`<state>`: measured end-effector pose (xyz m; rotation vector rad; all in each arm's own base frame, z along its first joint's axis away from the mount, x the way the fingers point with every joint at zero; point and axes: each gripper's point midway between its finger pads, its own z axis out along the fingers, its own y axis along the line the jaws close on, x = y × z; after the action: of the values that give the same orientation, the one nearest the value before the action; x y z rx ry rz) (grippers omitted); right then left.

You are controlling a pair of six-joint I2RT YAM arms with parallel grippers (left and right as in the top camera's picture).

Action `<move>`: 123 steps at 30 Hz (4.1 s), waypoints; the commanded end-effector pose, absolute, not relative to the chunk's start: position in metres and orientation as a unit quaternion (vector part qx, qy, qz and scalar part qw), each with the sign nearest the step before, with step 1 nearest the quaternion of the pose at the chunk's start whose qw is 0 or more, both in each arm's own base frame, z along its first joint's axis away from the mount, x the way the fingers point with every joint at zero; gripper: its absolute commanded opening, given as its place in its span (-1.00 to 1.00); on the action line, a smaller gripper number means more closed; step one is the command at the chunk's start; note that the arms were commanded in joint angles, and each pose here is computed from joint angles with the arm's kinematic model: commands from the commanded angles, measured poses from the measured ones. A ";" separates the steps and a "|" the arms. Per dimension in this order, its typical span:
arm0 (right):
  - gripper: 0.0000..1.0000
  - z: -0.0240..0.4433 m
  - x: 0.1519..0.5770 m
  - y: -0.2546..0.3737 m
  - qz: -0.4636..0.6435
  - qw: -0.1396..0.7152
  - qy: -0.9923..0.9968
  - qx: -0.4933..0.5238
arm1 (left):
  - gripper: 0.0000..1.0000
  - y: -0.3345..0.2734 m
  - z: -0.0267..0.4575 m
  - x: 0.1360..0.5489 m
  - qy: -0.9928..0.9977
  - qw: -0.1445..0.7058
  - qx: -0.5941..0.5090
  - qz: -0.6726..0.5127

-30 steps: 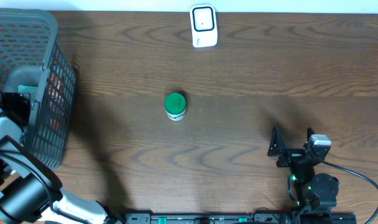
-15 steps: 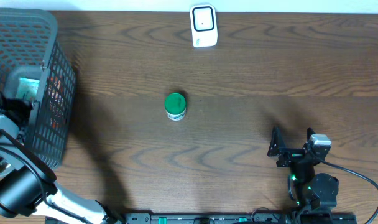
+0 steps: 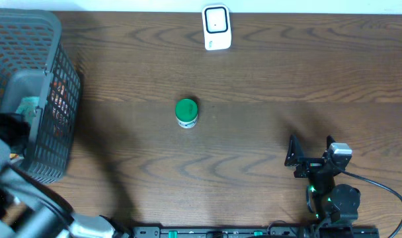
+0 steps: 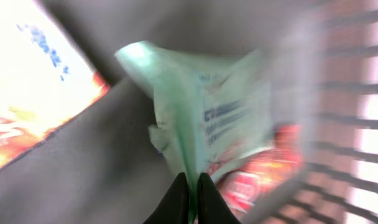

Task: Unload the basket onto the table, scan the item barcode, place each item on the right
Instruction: 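Grasp the mint-green wrapped snack in the basket with the left gripper, then carry the green snack toward the scanner and drop it beside the jar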

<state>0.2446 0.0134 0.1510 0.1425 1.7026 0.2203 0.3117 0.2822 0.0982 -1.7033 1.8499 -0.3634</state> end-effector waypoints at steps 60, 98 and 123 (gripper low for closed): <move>0.98 0.147 0.245 0.016 0.102 0.647 0.753 0.060 | 0.96 0.276 0.039 0.236 0.605 0.144 -0.783 -0.023; 0.98 0.147 0.245 0.016 0.102 0.647 0.753 0.060 | -0.86 0.302 0.235 0.269 0.599 0.440 -0.665 -0.070; 0.99 0.147 0.245 0.016 0.102 0.647 0.753 0.060 | -0.85 -0.274 0.297 0.320 0.747 0.330 0.236 -0.527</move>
<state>0.2449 0.0133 0.1493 0.1435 1.7090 0.2196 0.3192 -0.2340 0.3460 0.4507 1.9022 -1.4831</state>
